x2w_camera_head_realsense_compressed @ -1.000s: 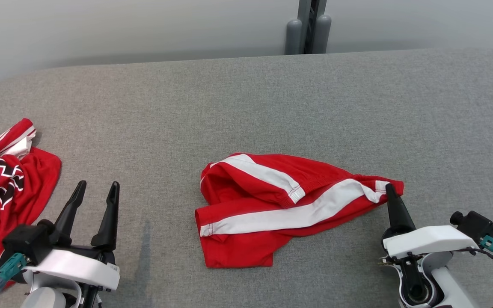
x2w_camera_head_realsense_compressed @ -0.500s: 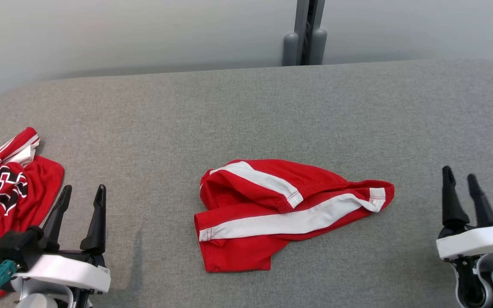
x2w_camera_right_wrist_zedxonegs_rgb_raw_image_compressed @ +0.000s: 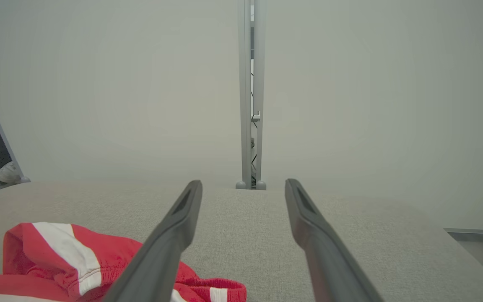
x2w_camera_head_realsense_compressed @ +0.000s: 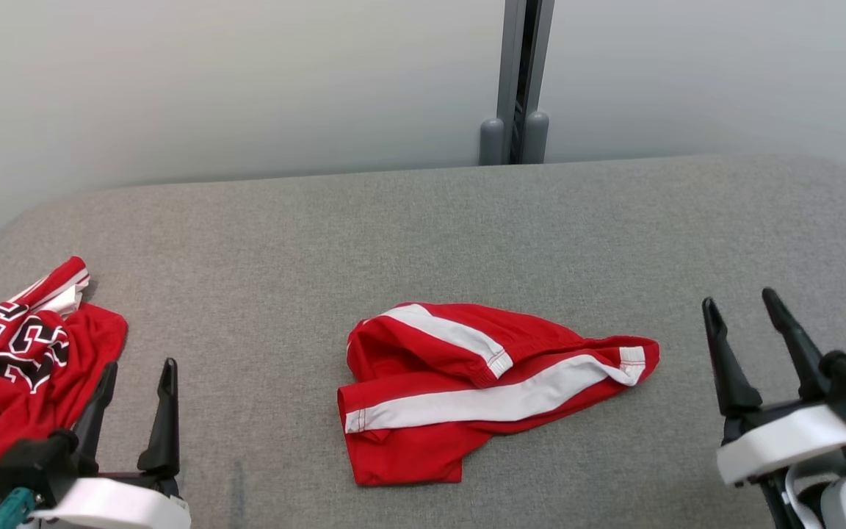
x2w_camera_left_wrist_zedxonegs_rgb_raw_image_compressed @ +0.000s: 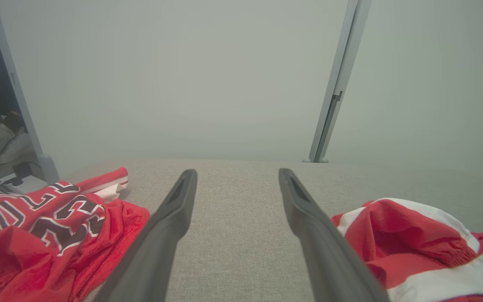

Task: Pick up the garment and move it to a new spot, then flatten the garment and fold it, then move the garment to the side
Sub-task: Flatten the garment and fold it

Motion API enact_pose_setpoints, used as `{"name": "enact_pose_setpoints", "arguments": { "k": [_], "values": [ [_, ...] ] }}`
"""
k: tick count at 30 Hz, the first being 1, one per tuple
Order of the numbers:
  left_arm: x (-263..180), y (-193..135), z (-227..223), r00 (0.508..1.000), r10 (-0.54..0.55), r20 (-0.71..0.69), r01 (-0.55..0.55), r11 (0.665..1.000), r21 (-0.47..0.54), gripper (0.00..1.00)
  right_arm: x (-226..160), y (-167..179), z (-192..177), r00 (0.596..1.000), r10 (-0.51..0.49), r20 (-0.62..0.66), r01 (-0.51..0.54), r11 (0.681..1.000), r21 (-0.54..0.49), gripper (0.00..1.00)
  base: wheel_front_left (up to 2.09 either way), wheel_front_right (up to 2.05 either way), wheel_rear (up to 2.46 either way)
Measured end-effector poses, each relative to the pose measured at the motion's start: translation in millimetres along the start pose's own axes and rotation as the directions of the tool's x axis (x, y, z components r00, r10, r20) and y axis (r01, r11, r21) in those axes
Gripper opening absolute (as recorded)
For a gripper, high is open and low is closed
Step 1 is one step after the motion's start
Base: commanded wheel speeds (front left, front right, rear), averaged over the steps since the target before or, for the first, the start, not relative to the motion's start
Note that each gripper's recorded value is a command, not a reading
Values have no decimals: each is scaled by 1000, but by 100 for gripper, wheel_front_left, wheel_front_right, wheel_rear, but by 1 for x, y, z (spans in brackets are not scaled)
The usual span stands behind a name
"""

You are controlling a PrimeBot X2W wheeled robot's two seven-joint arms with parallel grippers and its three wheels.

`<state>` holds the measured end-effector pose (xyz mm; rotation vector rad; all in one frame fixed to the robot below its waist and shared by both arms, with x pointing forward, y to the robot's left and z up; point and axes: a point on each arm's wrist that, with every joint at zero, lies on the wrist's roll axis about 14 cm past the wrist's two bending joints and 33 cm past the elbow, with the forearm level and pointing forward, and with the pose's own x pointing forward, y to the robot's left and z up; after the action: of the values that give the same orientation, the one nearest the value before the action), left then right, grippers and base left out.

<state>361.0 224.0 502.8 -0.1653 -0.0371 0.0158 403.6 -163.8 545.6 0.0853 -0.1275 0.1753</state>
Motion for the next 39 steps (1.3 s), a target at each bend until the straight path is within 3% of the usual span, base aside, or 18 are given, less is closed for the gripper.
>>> {"name": "enact_pose_setpoints", "arguments": {
  "k": [10, 28, 33, 39],
  "values": [
    [-18, -5, -1, 1000, -2, -21, 2, 1000, 7, 100, -29, 9, -11, 998, -13, -64, 13, 1000, 4, 100, 0, 0, 0],
    [-19, -13, -1, 999, -25, -42, 25, 1000, 3, 100, -31, 9, -9, 998, -26, -55, 28, 999, 34, 100, 0, 0, 0],
    [-7, -28, 9, 995, -93, -31, 93, 996, -19, 100, -30, 11, -11, 998, -26, -62, 29, 999, 41, 100, 0, 0, 0],
    [0, -65, -11, 961, -234, -150, 228, 972, -56, 100, -28, 12, -16, 997, -23, -78, 26, 999, 46, 100, 0, 0, 0]
  ]
}}
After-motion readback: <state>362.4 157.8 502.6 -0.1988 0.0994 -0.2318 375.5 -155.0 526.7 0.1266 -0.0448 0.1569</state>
